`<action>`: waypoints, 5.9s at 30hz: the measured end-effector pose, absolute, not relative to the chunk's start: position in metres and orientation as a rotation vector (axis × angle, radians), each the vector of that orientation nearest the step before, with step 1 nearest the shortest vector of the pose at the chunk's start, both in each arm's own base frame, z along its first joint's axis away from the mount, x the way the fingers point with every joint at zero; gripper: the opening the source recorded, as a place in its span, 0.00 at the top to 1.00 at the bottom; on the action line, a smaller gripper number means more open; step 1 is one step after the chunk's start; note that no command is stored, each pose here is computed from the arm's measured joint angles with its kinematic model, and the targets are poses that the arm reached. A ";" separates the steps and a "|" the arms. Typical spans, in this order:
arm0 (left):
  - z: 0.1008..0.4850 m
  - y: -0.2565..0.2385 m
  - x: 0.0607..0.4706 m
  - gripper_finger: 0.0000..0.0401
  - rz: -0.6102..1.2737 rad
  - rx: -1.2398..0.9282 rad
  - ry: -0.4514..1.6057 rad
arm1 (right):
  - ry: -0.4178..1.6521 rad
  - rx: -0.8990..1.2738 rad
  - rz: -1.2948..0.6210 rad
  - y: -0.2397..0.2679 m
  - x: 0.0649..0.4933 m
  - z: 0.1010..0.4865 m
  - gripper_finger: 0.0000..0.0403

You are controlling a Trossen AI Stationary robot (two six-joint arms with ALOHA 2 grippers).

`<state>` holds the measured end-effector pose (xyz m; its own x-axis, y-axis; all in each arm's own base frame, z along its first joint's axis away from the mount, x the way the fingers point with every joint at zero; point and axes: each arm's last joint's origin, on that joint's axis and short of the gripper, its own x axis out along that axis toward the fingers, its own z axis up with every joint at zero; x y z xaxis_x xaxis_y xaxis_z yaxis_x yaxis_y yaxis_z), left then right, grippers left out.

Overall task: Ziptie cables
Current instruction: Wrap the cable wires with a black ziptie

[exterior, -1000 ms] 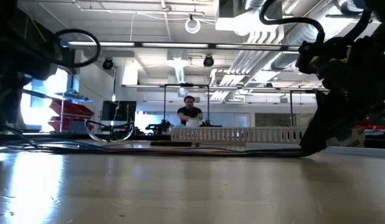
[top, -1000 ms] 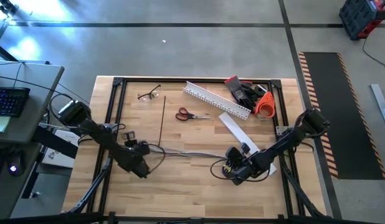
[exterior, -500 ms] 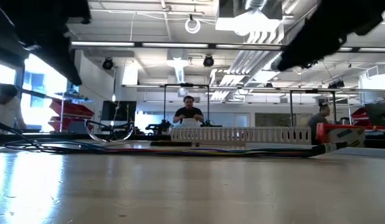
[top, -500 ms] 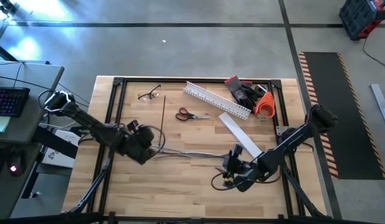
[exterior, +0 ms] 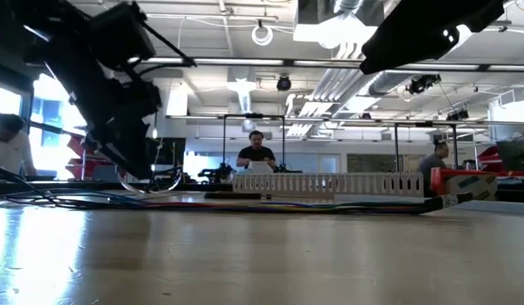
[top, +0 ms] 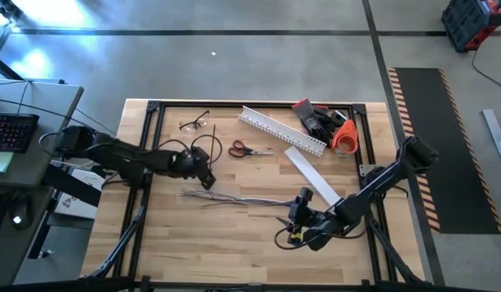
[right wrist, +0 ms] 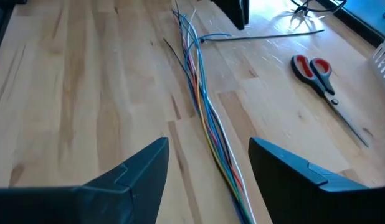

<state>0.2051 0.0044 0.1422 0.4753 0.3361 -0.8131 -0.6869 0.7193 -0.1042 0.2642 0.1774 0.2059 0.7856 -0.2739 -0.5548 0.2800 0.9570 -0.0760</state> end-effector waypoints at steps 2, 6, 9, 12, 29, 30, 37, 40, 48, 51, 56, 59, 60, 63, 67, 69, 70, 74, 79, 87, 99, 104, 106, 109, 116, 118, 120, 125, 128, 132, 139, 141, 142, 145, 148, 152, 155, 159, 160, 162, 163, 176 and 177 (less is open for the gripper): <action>0.135 0.009 0.201 0.73 0.670 -0.460 0.899 | 0.592 0.015 -0.306 0.177 0.264 0.206 0.48; 0.123 0.013 0.203 0.75 0.676 -0.448 0.958 | 0.586 0.019 -0.311 0.177 0.264 0.206 0.48; 0.115 0.013 0.211 0.77 0.659 -0.434 0.947 | 0.585 0.018 -0.312 0.177 0.264 0.206 0.48; 0.111 0.014 0.217 0.79 0.660 -0.433 0.928 | 0.585 0.020 -0.314 0.177 0.264 0.206 0.48; 0.115 -0.008 0.242 0.82 0.313 -0.469 0.778 | 0.581 0.024 -0.240 0.180 0.272 0.205 0.48; 0.117 -0.010 0.243 0.82 0.300 -0.466 0.763 | 0.573 0.011 -0.213 0.180 0.277 0.204 0.48; 0.136 -0.032 0.246 0.82 0.245 -0.398 0.721 | 0.476 0.024 -0.220 0.156 0.331 0.172 0.48; 0.147 -0.054 0.241 0.82 0.268 -0.321 0.661 | 0.454 0.091 -0.304 0.132 0.352 0.152 0.48; 0.162 -0.111 0.215 0.82 0.296 -0.271 0.486 | 0.455 0.259 -0.274 0.086 0.396 0.110 0.48; 0.164 -0.127 0.204 0.82 0.319 -0.281 0.425 | 0.480 0.253 -0.286 0.084 0.415 0.107 0.48; 0.167 -0.144 0.189 0.82 0.362 -0.253 0.323 | 0.587 0.230 -0.344 0.080 0.440 0.107 0.48; 0.167 -0.149 0.184 0.82 0.367 -0.254 0.300 | 0.623 0.226 -0.364 0.077 0.451 0.109 0.51; 0.167 -0.150 0.183 0.82 0.368 -0.254 0.295 | 0.626 0.226 -0.371 0.075 0.454 0.110 0.52; 0.167 -0.151 0.182 0.82 0.370 -0.252 0.290 | 0.634 0.235 -0.400 0.069 0.461 0.110 0.57; 0.166 -0.151 0.183 0.82 0.375 -0.248 0.290 | 0.652 0.258 -0.438 0.056 0.461 0.104 0.63; 0.165 -0.151 0.183 0.82 0.379 -0.241 0.292 | 0.676 0.262 -0.411 0.052 0.461 0.100 0.66; 0.164 -0.151 0.183 0.82 0.381 -0.238 0.293 | 0.686 0.263 -0.390 0.050 0.462 0.099 0.67; 0.160 -0.151 0.185 0.82 0.388 -0.230 0.300 | 0.688 0.264 -0.375 0.049 0.463 0.097 0.69; 0.158 -0.152 0.185 0.82 0.393 -0.248 0.300 | 0.684 0.269 -0.372 0.049 0.464 0.093 0.69; 0.159 -0.152 0.186 0.82 0.393 -0.253 0.295 | 0.729 0.274 -0.386 0.051 0.462 0.081 0.77; 0.159 -0.152 0.186 0.82 0.385 -0.262 0.296 | 0.875 0.212 -0.361 0.061 0.442 0.112 0.99; 0.159 -0.153 0.185 0.82 0.381 -0.261 0.298 | 0.939 0.130 -0.381 0.083 0.421 0.141 1.00; 0.159 -0.154 0.185 0.82 0.377 -0.259 0.298 | 0.968 0.094 -0.410 0.094 0.410 0.151 1.00; 0.158 -0.154 0.185 0.82 0.376 -0.257 0.299 | 1.025 0.052 -0.473 0.108 0.391 0.159 1.00; 0.154 -0.155 0.186 0.82 0.383 -0.241 0.306 | 1.136 -0.029 -0.636 0.141 0.344 0.170 1.00; 0.152 -0.155 0.186 0.82 0.386 -0.235 0.310 | 1.113 -0.023 -0.651 0.154 0.330 0.181 1.00; 0.150 -0.156 0.187 0.82 0.387 -0.229 0.313 | 1.104 -0.007 -0.661 0.165 0.316 0.192 1.00; 0.144 -0.158 0.189 0.82 0.389 -0.223 0.316 | 1.119 0.045 -0.742 0.184 0.275 0.213 1.00; 0.141 -0.159 0.190 0.82 0.388 -0.225 0.316 | 1.154 0.092 -0.774 0.197 0.253 0.220 1.00; 0.139 -0.160 0.190 0.82 0.390 -0.218 0.321 | 1.195 0.158 -0.821 0.213 0.228 0.223 1.00; 0.139 -0.160 0.191 0.82 0.390 -0.221 0.317 | 1.171 0.286 -0.915 0.237 0.195 0.224 1.00; 0.139 -0.160 0.191 0.82 0.390 -0.218 0.317 | 1.146 0.314 -0.937 0.241 0.189 0.224 1.00; 0.139 -0.160 0.191 0.82 0.389 -0.213 0.316 | 1.135 0.327 -0.955 0.241 0.186 0.222 1.00; 0.140 -0.160 0.192 0.82 0.381 -0.206 0.310 | 1.138 0.355 -1.015 0.238 0.174 0.205 1.00; 0.143 -0.162 0.193 0.82 0.369 -0.196 0.298 | 1.114 0.469 -0.990 0.234 0.165 0.182 1.00; 0.145 -0.163 0.194 0.82 0.359 -0.188 0.286 | 1.085 0.622 -0.941 0.227 0.159 0.147 1.00; 0.146 -0.162 0.195 0.82 0.358 -0.178 0.284 | 1.047 0.702 -0.889 0.221 0.160 0.127 1.00; 0.146 -0.161 0.197 0.82 0.363 -0.180 0.286 | 0.984 0.775 -0.811 0.215 0.168 0.115 1.00; 0.145 -0.160 0.198 0.82 0.367 -0.180 0.287 | 0.969 0.796 -0.798 0.215 0.171 0.114 1.00; 0.145 -0.159 0.198 0.82 0.368 -0.183 0.288 | 0.966 0.809 -0.787 0.214 0.178 0.115 1.00; 0.146 -0.159 0.199 0.82 0.369 -0.185 0.287 | 0.969 0.805 -0.779 0.213 0.182 0.115 1.00; 0.154 -0.167 0.212 0.82 0.246 -0.053 0.222 | 0.999 0.895 -0.523 0.183 0.253 0.121 1.00; 0.152 -0.169 0.212 0.82 0.240 -0.036 0.223 | 1.003 0.899 -0.504 0.179 0.258 0.121 1.00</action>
